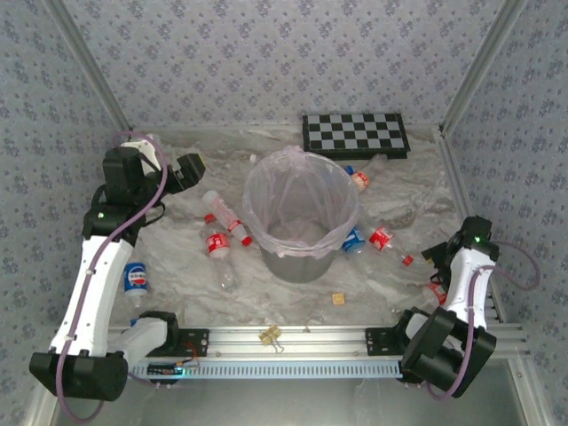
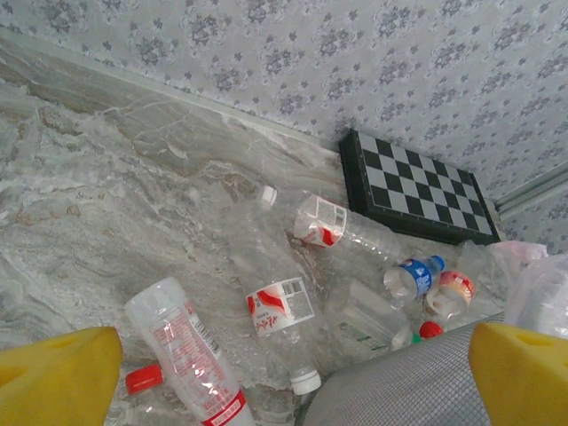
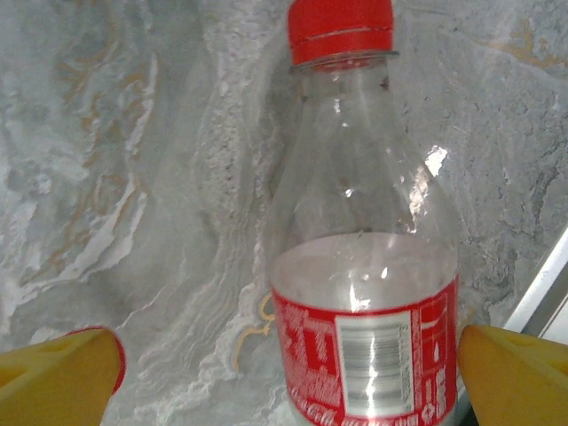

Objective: Put the plastic bottles in the bin

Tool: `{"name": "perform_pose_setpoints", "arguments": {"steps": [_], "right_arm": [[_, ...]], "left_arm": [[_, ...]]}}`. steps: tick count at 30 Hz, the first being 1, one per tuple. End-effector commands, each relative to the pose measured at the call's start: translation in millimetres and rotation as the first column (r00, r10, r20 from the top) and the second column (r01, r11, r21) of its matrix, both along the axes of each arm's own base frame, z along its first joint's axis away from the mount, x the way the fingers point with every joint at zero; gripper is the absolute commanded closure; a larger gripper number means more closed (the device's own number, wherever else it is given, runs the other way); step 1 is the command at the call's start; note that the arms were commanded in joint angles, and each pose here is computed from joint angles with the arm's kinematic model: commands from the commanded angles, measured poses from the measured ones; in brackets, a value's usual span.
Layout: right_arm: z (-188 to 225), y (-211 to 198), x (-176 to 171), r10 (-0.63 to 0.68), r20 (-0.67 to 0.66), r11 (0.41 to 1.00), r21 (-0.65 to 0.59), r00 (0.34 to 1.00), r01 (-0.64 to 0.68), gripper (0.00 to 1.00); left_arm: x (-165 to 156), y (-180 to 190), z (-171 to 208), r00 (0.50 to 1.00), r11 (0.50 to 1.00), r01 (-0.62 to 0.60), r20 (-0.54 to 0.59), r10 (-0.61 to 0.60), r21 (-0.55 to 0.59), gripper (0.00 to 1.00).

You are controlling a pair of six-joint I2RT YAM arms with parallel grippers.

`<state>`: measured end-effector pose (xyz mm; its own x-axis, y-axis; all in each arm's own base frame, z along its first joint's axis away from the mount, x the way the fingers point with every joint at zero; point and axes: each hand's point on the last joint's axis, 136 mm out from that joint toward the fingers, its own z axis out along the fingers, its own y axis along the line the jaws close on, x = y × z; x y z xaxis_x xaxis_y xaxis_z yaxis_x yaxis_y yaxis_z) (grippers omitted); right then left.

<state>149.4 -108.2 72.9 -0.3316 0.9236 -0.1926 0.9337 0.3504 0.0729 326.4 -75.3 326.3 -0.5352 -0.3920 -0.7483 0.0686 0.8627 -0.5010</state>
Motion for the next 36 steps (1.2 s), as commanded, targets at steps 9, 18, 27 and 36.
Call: {"name": "perform_pose_setpoints", "arguments": {"steps": [9, 18, 27, 36], "right_arm": [[-43.9, -13.7, -1.6, -0.055, -0.063, 0.998, 0.032, 0.996, 0.057, 0.00], [-49.4, -14.1, 8.2, 0.011, -0.034, 0.999, 0.043, 0.999, -0.010, 0.15], [10.8, -15.8, 33.4, 0.064, 0.140, 0.998, -0.037, 0.988, -0.059, 0.42], [173.5, -6.6, 96.4, 0.193, 0.499, 0.978, -0.169, 0.845, -0.123, 0.47]], "left_arm": [[12.9, -12.5, -10.3, 0.997, 0.998, 0.066, -0.026, -0.066, -0.014, 0.00], [5.2, -16.7, -9.9, 0.996, 0.997, 0.073, -0.055, -0.074, -0.027, 0.01], [-4.7, -16.9, -2.7, 0.998, 0.997, 0.056, -0.029, -0.058, -0.055, 0.00], [-15.5, -61.2, 38.8, 0.967, 0.947, 0.253, 0.066, -0.244, -0.200, 0.00]]}}
